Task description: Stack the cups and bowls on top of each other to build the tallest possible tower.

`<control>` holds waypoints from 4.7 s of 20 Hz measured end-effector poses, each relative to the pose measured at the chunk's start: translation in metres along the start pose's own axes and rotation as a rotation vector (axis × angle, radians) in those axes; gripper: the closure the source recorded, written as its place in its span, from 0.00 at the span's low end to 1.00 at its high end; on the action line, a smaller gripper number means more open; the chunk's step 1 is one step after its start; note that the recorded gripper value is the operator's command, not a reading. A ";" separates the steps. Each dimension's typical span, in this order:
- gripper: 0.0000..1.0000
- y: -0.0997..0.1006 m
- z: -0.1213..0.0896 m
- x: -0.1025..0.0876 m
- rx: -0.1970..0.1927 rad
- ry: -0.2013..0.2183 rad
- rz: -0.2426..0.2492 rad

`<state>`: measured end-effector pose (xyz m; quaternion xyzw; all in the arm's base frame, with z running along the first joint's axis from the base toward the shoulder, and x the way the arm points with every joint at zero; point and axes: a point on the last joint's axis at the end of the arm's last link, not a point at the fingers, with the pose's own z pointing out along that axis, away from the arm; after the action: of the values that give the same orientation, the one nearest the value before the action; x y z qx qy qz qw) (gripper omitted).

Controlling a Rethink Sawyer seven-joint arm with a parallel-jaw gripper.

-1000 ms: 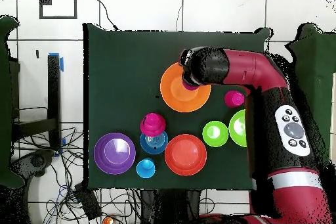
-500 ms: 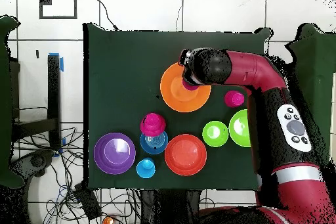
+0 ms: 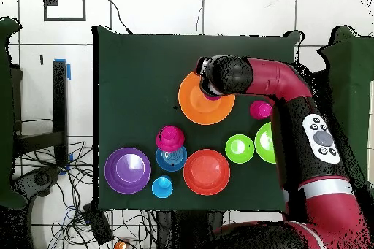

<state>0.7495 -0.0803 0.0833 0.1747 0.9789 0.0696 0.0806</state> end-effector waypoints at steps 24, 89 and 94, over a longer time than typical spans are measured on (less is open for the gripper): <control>0.00 0.008 0.035 0.019 -0.010 0.018 -0.023; 0.00 -0.035 0.027 0.018 0.116 -0.111 -0.060; 0.00 -0.037 0.038 0.023 0.109 -0.100 -0.057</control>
<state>0.7226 -0.1020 0.0374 0.1543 0.9805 0.0049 0.1216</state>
